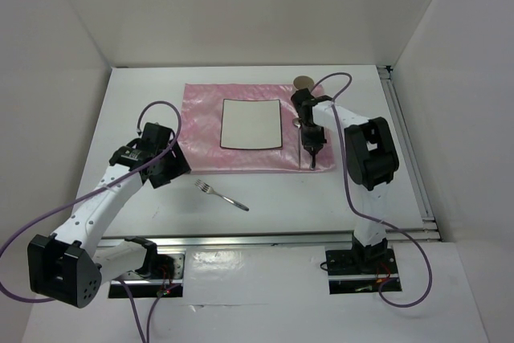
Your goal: Set the dinner table for one person
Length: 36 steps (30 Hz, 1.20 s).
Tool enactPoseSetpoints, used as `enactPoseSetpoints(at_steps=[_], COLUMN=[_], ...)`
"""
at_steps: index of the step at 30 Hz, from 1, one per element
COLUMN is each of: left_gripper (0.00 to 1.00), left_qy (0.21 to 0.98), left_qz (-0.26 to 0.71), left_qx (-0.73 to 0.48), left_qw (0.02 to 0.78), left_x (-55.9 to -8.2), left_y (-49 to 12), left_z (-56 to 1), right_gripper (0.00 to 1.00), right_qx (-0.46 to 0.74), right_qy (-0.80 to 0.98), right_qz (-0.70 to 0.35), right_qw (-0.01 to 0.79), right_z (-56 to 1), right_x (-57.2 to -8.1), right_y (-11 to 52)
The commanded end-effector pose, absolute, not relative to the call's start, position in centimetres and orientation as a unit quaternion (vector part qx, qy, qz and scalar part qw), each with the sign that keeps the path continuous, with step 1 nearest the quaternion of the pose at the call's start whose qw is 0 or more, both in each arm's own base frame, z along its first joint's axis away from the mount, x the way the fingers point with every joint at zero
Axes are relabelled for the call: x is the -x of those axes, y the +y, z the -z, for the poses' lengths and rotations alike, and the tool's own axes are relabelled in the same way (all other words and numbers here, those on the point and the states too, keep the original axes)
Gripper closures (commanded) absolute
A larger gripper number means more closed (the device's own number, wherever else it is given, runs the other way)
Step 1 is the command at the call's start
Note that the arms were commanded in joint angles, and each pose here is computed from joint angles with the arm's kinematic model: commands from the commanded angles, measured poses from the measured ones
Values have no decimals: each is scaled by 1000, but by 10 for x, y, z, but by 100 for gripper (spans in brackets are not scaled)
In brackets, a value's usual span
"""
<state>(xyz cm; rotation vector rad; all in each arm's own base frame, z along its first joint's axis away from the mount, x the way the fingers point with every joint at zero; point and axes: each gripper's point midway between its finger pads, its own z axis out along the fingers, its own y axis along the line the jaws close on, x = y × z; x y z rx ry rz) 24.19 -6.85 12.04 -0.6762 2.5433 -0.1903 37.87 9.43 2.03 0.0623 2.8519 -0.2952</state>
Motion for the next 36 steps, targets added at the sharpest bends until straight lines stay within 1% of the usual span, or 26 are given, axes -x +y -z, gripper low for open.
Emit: enactPoseSetpoints(at_steps=[1, 3, 4, 6, 7, 8, 10, 12, 15, 16, 17, 18, 19, 20, 22, 23, 24, 27, 28, 36], left_gripper=[23, 23, 21, 21, 21, 21, 18, 18, 18, 18, 19, 19, 19, 19, 19, 19, 19, 19, 21, 23], left_qy=[927, 928, 930, 932, 933, 935, 938, 940, 940, 941, 941, 940, 943, 943, 945, 944, 947, 943, 942, 923], left_qz=[68, 61, 58, 57, 57, 57, 65, 70, 63, 53, 55, 53, 52, 53, 54, 61, 45, 48, 43, 34], left_qx=[247, 248, 248, 257, 256, 254, 241, 238, 251, 259, 263, 266, 267, 269, 271, 276, 278, 303, 309, 354], left_qw=[274, 271, 266, 250, 246, 241, 240, 235, 223, 210, 205, 205, 193, 188, 174, 171, 156, 127, 123, 145], left_x=[-250, -248, -248, -243, -241, -240, -236, -232, -223, -216, -214, -211, -206, -204, -201, -201, -198, -199, -199, -221], left_y=[-65, -62, -62, -66, -69, -72, -87, -96, -106, -110, -115, -117, -129, -135, -148, -160, -164, -180, -181, -192], left_z=[-136, -135, -135, -130, -130, -127, -128, -125, -120, -113, -111, -111, -105, -100, -92, -94, -85, -71, -67, -55], right_gripper=[81, 77, 64, 47, 42, 39, 36, 31, 27, 22, 20, 20, 19, 17, 17, 17, 17, 16, 16, 16], right_qx=[-30, -40, -40, -44, -45, -45, -52, -54, -63, -70, -71, -75, -81, -86, -91, -97, -100, -101, -101, -91], right_qy=[979, 977, 978, 977, 977, 977, 975, 974, 969, 967, 966, 966, 962, 962, 961, 956, 957, 955, 957, 959], right_qz=[123, 131, 133, 132, 129, 129, 118, 115, 97, 92, 90, 78, 61, 56, 29, 16, 13, -7, -4, -25], right_qw=[159, 163, 159, 160, 166, 166, 181, 188, 216, 227, 231, 233, 254, 251, 259, 275, 271, 279, 272, 268], right_z=[-28, -31, -31, -31, -37, -37, -50, -59, -84, -96, -101, -106, -122, -123, -132, -144, -142, -150, -145, -144], right_x=[-396, -398, -396, -396, -397, -397, -399, -398, -400, -397, -394, -391, -391, -385, -381, -381, -376, -370, -366, -357], right_y=[87, 85, 84, 84, 85, 85, 87, 87, 90, 89, 88, 87, 90, 85, 87, 84, 81, 82, 81, 86])
